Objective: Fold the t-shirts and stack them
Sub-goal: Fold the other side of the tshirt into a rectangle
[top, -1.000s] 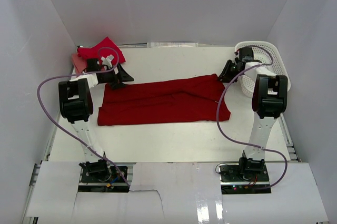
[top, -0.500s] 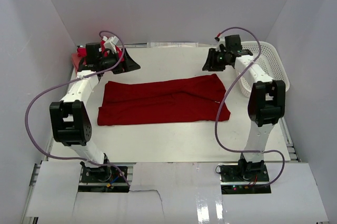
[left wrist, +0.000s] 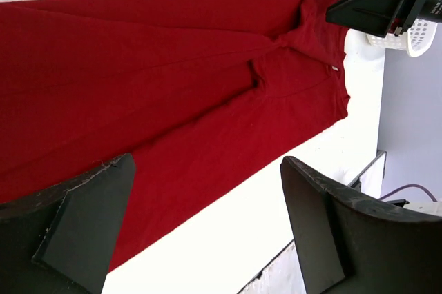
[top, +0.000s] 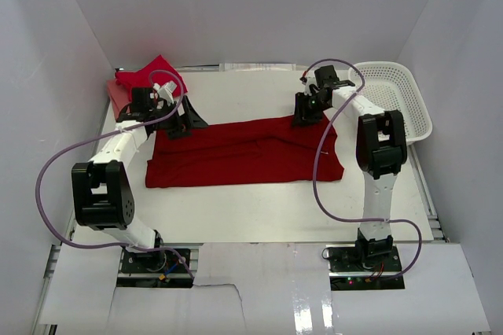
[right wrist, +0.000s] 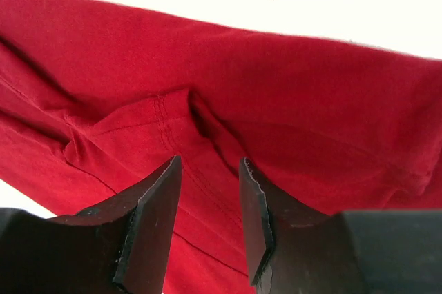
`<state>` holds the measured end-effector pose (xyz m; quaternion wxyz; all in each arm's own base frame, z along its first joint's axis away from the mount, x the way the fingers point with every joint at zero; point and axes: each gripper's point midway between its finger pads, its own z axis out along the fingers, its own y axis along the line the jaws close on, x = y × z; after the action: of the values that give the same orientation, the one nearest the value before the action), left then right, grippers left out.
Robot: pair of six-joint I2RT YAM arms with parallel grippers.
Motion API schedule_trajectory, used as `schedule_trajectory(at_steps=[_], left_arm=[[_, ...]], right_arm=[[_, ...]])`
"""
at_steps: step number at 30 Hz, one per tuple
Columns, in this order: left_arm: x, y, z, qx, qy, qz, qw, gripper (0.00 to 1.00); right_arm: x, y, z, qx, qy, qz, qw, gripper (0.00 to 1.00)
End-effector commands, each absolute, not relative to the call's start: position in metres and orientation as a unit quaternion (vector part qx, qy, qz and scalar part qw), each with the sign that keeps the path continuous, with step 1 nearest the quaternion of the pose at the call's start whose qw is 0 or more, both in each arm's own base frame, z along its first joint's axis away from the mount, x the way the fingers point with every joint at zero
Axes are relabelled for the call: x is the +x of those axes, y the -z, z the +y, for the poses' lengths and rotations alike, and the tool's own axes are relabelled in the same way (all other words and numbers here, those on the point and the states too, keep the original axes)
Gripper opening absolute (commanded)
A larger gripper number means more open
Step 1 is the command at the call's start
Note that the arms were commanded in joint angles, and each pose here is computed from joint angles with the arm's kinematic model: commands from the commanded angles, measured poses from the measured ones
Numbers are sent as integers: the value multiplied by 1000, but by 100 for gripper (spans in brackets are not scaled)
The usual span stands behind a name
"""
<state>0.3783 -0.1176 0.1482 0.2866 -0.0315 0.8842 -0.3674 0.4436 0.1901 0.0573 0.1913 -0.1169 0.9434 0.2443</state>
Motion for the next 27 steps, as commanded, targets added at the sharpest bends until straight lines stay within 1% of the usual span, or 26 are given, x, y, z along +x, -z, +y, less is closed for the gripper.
schedule_trajectory(at_steps=[1,9,13,15,17,19,20,22,24,27], left_arm=[[364,-165,-114,-28,356,884,302,98],[356,-161,-107,-26,335,883,329,98],[352,-152,-111,-26,348,884,311,98],[351,-151,-113,-25,352,884,306,98],[351,-152,-112,-25,351,884,308,98],[351,-152,-111,-25,348,884,310,98],[350,-152,-111,-26,348,885,309,98],[349,-151,-112,-26,348,885,308,98],[349,-152,-112,-24,349,884,310,98],[349,-152,-112,-23,350,884,311,98]], right_arm=[[455,-73,203,-142,-247,934,214,45],[458,-71,216,-155,-250,933,209,46],[458,-64,223,-161,-248,934,200,50],[458,-61,223,-161,-244,936,198,50],[456,-55,224,-160,-242,938,192,46],[455,-51,224,-160,-241,939,187,46],[454,-48,224,-161,-239,940,184,48],[452,-43,225,-164,-236,941,179,49],[450,-40,224,-162,-236,942,175,45],[450,-42,225,-164,-237,941,179,25]])
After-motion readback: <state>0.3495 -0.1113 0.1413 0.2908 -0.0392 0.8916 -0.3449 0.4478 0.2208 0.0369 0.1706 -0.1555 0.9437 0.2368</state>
